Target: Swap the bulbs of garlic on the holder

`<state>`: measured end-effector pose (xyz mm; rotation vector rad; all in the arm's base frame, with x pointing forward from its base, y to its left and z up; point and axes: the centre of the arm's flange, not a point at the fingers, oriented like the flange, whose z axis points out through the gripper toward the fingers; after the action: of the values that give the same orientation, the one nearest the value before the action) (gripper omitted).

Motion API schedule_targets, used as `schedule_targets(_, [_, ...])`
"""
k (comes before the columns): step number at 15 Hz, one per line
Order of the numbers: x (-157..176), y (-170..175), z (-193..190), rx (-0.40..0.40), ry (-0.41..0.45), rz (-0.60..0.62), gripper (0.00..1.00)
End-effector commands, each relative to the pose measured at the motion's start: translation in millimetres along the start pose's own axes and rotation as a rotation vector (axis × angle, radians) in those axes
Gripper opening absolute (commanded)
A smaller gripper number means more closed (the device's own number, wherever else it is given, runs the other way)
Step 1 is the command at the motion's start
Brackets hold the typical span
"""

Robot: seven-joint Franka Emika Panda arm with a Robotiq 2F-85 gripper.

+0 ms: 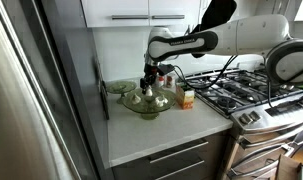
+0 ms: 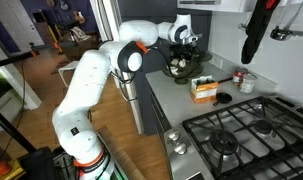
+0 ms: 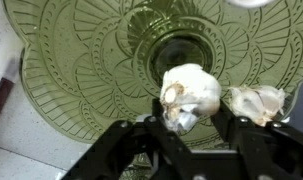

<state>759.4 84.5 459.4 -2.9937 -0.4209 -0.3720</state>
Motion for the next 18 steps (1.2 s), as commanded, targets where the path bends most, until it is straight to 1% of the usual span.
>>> schedule_targets(1, [3.5,1.6,-25.6,0.002,0.027,0.046,0.27])
schedule_targets(4, [-3.9,-2.0,-47.9,-0.019,0.047,0.141,0.27])
schedule_targets(7, [-15.8,-2.3,-62.0,-0.034,0.061,0.23,0.27])
schedule_targets(8, [-21.6,-3.5,-63.0,-0.03,0.079,0.247,0.27])
schedule_targets(13, [-46.8,-2.8,-61.3,-0.051,0.108,0.382,0.27])
schedule_targets(15, [-53.1,-3.5,-56.8,-0.03,0.111,0.413,0.27])
schedule_targets(16, [-57.1,-3.5,-54.3,-0.042,0.103,0.424,0.27])
schedule_targets(18, [-66.3,-2.0,-53.8,-0.041,0.109,0.449,0.27])
